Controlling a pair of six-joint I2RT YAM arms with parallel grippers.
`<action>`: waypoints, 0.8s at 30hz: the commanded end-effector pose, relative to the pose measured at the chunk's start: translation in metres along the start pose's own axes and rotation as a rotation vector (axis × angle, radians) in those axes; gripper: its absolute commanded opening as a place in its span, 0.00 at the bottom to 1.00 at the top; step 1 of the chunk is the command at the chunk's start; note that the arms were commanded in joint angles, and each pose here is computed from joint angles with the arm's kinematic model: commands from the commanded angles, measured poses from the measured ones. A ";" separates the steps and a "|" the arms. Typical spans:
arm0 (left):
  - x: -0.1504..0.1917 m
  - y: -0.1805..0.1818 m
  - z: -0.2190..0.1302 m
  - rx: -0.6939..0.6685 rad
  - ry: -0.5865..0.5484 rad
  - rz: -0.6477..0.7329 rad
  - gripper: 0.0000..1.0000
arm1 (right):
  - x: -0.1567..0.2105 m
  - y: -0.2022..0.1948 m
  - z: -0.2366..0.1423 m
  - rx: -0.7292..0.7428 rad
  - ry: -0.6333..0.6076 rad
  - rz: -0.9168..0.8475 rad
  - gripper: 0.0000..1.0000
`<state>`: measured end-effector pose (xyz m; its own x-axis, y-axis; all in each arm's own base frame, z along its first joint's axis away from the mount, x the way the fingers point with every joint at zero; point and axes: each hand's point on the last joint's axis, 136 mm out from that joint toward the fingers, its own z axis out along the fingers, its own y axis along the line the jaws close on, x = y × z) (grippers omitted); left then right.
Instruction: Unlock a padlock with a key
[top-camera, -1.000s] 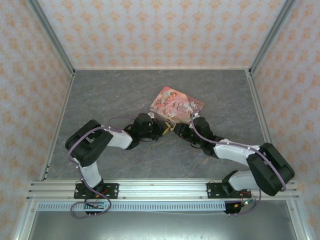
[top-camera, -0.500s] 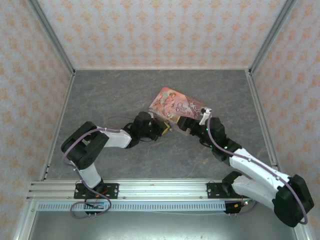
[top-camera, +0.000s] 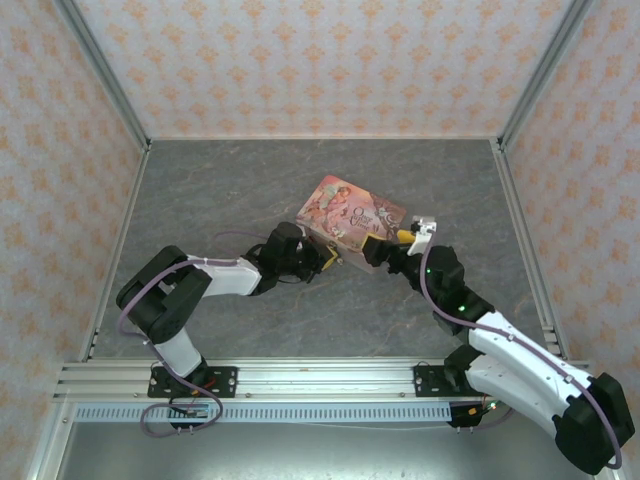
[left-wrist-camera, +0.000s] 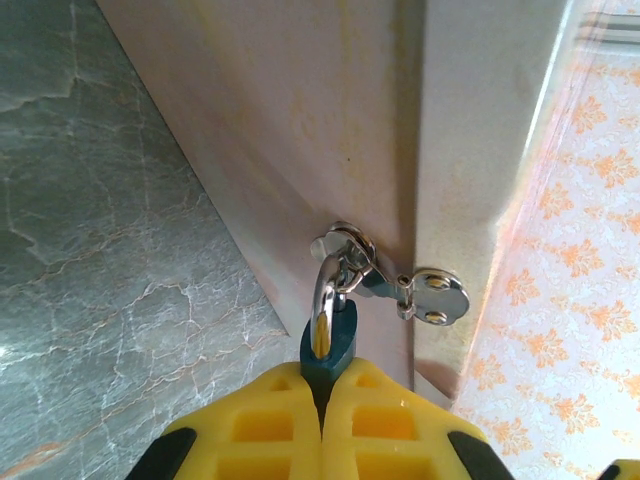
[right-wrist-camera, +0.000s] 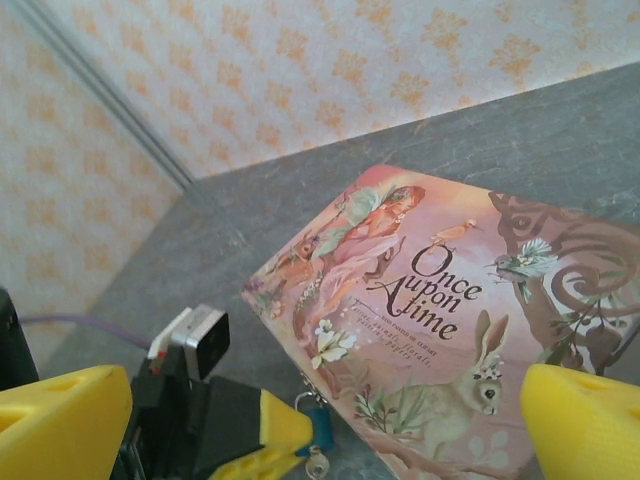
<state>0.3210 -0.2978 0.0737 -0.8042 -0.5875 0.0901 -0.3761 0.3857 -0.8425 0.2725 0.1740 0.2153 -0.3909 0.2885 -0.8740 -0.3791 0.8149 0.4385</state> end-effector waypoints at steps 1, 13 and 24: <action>-0.005 -0.015 -0.006 0.010 -0.032 0.028 0.00 | -0.003 0.014 -0.003 -0.058 0.033 -0.209 0.99; -0.002 -0.022 -0.008 0.016 -0.028 0.022 0.00 | 0.019 0.052 -0.011 -0.256 0.116 -0.620 0.99; 0.005 -0.035 -0.010 0.065 -0.010 -0.019 0.00 | 0.064 0.021 0.004 -0.098 0.127 -1.064 0.99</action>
<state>0.3181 -0.2996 0.0774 -0.7962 -0.5946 0.1119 -0.4055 0.3872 -0.8280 0.2325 0.2202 0.1753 0.0101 -0.4911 -0.8710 -0.7201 0.6008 -0.3471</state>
